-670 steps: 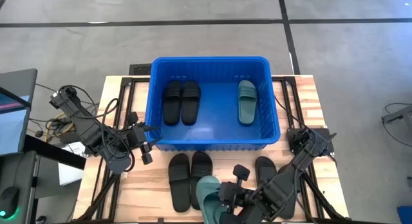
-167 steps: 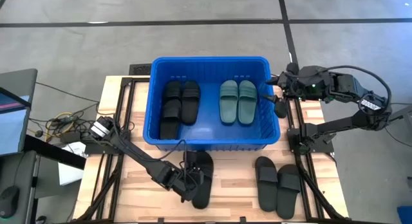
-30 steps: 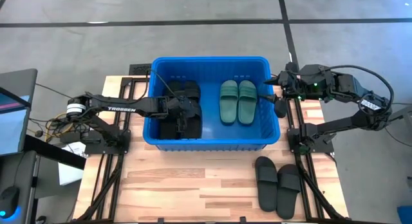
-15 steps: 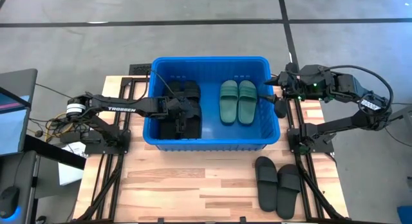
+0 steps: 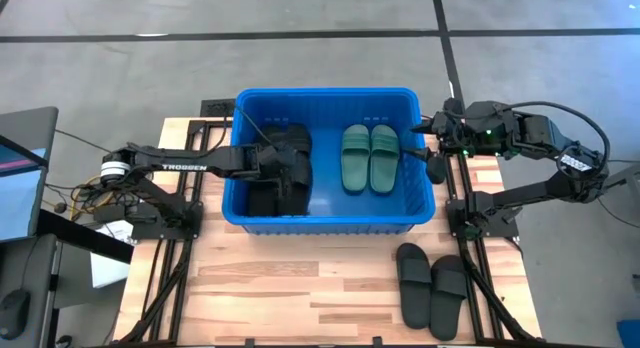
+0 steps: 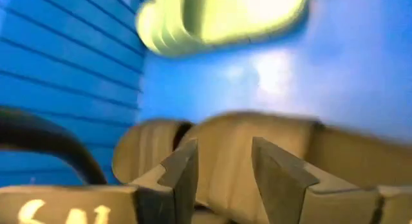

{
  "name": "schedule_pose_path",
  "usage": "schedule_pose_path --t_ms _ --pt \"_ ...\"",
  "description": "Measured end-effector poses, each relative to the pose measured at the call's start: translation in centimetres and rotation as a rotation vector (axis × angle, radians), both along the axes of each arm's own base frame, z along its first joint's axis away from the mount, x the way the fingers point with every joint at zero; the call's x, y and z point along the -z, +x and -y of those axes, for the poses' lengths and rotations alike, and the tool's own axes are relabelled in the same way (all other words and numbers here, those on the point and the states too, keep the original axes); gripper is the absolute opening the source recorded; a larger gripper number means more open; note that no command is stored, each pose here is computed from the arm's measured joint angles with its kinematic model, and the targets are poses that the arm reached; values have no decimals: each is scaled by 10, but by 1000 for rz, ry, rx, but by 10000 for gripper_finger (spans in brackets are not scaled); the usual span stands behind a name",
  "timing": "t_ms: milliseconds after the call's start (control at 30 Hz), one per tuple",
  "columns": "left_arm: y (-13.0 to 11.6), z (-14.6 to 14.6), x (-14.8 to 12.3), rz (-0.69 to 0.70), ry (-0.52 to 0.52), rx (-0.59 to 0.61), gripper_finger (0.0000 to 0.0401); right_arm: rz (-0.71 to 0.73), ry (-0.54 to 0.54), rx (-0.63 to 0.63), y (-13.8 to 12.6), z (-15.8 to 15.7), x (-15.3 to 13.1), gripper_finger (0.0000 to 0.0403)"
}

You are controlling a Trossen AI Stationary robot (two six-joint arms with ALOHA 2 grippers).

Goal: Pick and place slides into bin
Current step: Put the right black slide into the blue bin

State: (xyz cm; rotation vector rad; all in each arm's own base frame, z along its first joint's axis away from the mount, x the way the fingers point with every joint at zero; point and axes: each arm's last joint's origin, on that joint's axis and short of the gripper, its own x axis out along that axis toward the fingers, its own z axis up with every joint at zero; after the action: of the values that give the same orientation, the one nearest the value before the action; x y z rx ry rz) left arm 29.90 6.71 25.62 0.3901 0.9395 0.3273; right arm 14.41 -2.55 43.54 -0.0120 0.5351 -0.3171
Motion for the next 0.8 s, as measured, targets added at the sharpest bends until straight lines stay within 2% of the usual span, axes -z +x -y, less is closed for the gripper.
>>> schedule_pose_path --t_ms 167,333,467,633,800 --pt "1 1 -35 80 -4 18 133 -7 1 -1 0 0 1 249" --pt "-2 2 -62 97 -26 36 133 -24 3 0 -1 0 2 249" --pt "-3 1 -70 103 7 5 133 -27 -3 -5 -1 0 2 249" --pt "-5 -3 -70 114 52 -120 133 -36 3 -10 -2 -1 3 249" --pt "-10 4 -90 262 -76 -136 133 -94 141 -190 -4 -11 9 249"
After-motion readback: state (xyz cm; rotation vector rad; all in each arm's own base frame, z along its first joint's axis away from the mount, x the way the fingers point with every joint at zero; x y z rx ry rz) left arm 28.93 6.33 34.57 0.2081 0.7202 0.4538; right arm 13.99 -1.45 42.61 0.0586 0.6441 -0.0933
